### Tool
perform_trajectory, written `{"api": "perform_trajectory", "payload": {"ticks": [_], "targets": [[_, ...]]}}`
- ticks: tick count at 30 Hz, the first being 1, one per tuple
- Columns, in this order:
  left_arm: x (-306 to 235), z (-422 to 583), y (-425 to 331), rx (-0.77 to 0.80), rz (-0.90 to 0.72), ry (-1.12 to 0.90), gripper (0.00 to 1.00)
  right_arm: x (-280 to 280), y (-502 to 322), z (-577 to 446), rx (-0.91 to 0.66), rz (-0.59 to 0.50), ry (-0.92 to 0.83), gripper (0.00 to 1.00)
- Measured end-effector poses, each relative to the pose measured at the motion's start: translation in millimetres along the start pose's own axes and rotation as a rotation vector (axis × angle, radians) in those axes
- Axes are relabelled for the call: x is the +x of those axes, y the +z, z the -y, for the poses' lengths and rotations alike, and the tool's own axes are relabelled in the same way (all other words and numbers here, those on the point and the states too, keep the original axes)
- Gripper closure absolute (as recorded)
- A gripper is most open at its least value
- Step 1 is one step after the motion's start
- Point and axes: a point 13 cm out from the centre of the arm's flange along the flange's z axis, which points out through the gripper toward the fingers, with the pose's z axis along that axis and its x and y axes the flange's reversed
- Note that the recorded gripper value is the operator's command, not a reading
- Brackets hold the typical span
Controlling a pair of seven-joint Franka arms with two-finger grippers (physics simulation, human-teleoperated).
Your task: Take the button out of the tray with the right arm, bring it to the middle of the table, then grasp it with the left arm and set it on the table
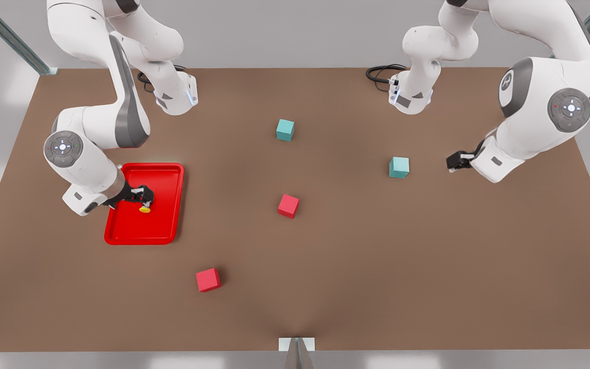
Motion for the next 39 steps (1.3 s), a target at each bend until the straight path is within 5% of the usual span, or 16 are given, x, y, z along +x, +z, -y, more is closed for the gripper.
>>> {"api": "perform_trajectory", "payload": {"ticks": [4,7,13,17,22,29,39], "targets": [[-6,3,-2,0.003,0.026,-0.004,0.00,-16,-3,-2,-0.003,0.006,0.002,0.00],[-14,8,12,0.000,0.010,-0.001,0.00,-13,34,-16,-0.007,-0.092,-0.019,0.00],[-20,11,20,-0.001,0.004,-0.004,0.00,55,133,30,-0.008,-0.281,0.039,0.00],[-21,11,20,0.000,0.006,-0.010,0.00,99,208,69,-0.020,-0.305,0.088,0.00],[-21,11,21,0.000,0.008,-0.014,0.00,161,270,57,-0.030,-0.234,0.063,0.00],[-22,11,21,0.000,0.008,-0.018,0.00,132,301,87,-0.033,-0.021,0.091,0.00],[-25,11,28,-0.001,-0.002,-0.021,0.00,132,321,81,-0.038,0.049,0.062,0.00]]}}
